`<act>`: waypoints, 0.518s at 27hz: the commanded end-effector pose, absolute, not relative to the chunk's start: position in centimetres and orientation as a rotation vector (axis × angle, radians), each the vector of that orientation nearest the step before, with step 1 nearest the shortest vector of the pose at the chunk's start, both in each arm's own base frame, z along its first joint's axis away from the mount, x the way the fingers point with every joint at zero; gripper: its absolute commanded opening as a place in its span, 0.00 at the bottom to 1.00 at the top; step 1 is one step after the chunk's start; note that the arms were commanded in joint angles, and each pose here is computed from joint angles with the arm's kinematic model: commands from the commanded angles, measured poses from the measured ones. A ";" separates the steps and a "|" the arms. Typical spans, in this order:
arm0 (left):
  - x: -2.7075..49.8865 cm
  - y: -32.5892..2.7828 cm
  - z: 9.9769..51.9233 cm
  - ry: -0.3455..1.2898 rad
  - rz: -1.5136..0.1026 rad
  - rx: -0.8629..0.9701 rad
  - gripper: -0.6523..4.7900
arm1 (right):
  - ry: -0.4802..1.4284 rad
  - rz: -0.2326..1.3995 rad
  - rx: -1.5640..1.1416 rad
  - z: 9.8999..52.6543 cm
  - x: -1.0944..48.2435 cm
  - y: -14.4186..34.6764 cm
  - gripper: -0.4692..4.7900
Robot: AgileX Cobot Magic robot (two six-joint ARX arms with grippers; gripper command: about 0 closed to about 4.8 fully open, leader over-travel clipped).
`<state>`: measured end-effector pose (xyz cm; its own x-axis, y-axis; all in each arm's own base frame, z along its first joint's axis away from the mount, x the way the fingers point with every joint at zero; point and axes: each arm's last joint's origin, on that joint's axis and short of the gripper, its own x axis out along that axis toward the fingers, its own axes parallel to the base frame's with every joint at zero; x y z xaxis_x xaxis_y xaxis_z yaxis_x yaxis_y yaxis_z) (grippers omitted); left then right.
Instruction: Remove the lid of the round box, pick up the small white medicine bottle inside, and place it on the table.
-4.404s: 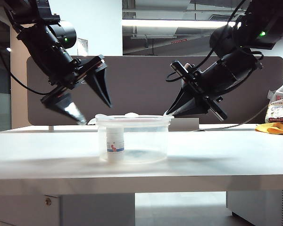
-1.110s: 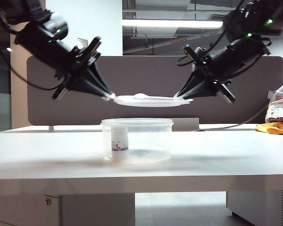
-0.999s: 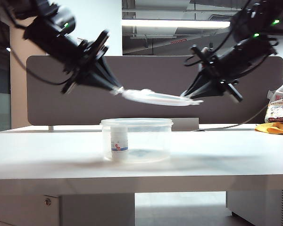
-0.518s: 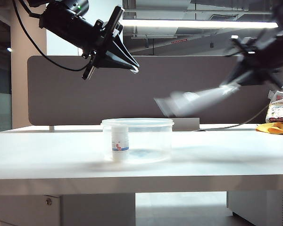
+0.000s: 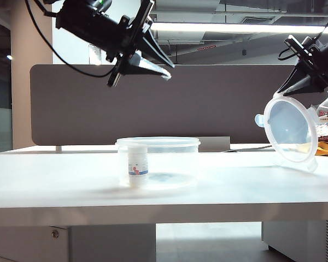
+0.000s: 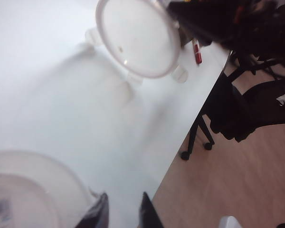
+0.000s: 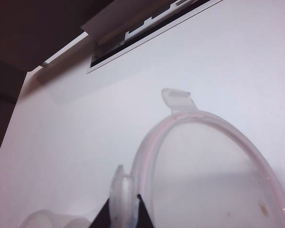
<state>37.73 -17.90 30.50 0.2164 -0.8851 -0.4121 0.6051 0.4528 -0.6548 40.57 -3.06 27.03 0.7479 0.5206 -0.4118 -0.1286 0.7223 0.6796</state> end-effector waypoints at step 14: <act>37.3 -17.9 31.2 0.825 -1.109 -0.382 0.56 | 0.664 0.595 0.692 27.5 40.4 -0.9 0.59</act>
